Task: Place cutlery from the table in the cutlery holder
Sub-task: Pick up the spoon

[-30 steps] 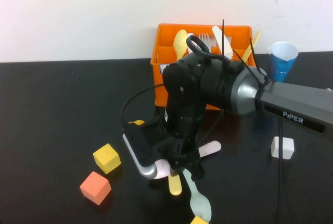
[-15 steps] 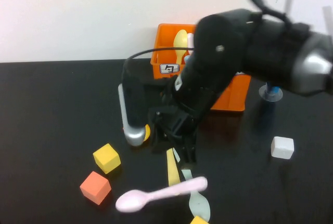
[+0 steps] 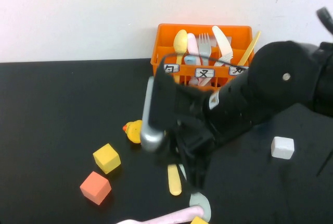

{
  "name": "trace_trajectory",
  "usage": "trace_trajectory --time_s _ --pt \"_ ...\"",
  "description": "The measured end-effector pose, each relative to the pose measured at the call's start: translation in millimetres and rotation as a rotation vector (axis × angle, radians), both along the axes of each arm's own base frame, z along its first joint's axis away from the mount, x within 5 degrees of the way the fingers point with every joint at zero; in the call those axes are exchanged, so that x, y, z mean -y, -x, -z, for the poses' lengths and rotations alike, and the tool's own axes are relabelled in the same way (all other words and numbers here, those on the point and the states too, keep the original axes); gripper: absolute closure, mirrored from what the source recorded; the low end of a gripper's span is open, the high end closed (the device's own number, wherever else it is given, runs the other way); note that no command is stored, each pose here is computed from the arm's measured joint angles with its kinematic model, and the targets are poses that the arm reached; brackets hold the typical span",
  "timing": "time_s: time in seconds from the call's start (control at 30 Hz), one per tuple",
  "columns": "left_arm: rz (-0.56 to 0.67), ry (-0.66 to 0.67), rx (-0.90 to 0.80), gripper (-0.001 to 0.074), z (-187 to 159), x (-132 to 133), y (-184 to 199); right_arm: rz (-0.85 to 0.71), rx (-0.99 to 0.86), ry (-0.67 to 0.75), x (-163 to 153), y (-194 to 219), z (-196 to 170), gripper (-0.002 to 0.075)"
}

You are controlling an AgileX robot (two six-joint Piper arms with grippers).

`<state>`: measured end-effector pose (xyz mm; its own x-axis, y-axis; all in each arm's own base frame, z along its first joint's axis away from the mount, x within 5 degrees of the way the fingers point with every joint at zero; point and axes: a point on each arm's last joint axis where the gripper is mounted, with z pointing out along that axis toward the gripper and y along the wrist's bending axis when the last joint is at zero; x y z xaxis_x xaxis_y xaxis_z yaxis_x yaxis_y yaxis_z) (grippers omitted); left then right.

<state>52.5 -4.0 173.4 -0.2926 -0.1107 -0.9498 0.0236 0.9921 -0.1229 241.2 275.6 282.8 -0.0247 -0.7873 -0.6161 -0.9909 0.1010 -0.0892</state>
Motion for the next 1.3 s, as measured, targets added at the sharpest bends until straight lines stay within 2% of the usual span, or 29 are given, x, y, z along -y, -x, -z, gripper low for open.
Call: trace_trajectory --time_s 0.2,0.3,0.5,0.7,0.9,1.03,1.1,1.23,1.3 --pt "0.000 0.000 0.000 0.0736 0.0 0.0 0.0 -0.175 -0.027 0.215 -10.3 11.6 20.5 0.0441" --pt "0.000 0.000 0.000 0.0736 0.0 0.0 0.0 -0.278 -0.020 0.299 -25.4 18.5 29.0 0.0405" --pt "0.001 -0.002 0.000 0.0736 0.0 0.0 0.0 -0.418 -0.030 0.424 -64.1 26.6 55.9 0.0389" --pt "0.001 -0.002 0.000 0.0736 0.0 0.0 0.0 -0.399 -0.087 0.527 -87.4 17.6 86.0 0.0389" --pt "0.001 -0.002 0.000 0.0736 0.0 0.0 0.0 -0.315 -0.102 0.640 -88.8 7.2 100.9 0.0389" --pt "0.001 -0.002 0.000 0.0736 0.0 0.0 0.0 -0.293 -0.110 0.639 -90.3 6.2 103.1 0.0398" --pt "0.001 -0.002 0.000 0.0736 0.0 0.0 0.0 -0.265 -0.109 0.632 -91.3 5.2 103.8 0.0436" --pt "0.001 -0.004 0.000 0.0736 0.0 0.0 0.0 -0.158 -0.090 0.566 -95.7 1.8 99.5 0.0606" --pt "0.001 -0.004 0.000 0.0736 0.0 0.0 0.0 -0.086 -0.053 0.482 -96.8 0.9 86.0 0.0599"
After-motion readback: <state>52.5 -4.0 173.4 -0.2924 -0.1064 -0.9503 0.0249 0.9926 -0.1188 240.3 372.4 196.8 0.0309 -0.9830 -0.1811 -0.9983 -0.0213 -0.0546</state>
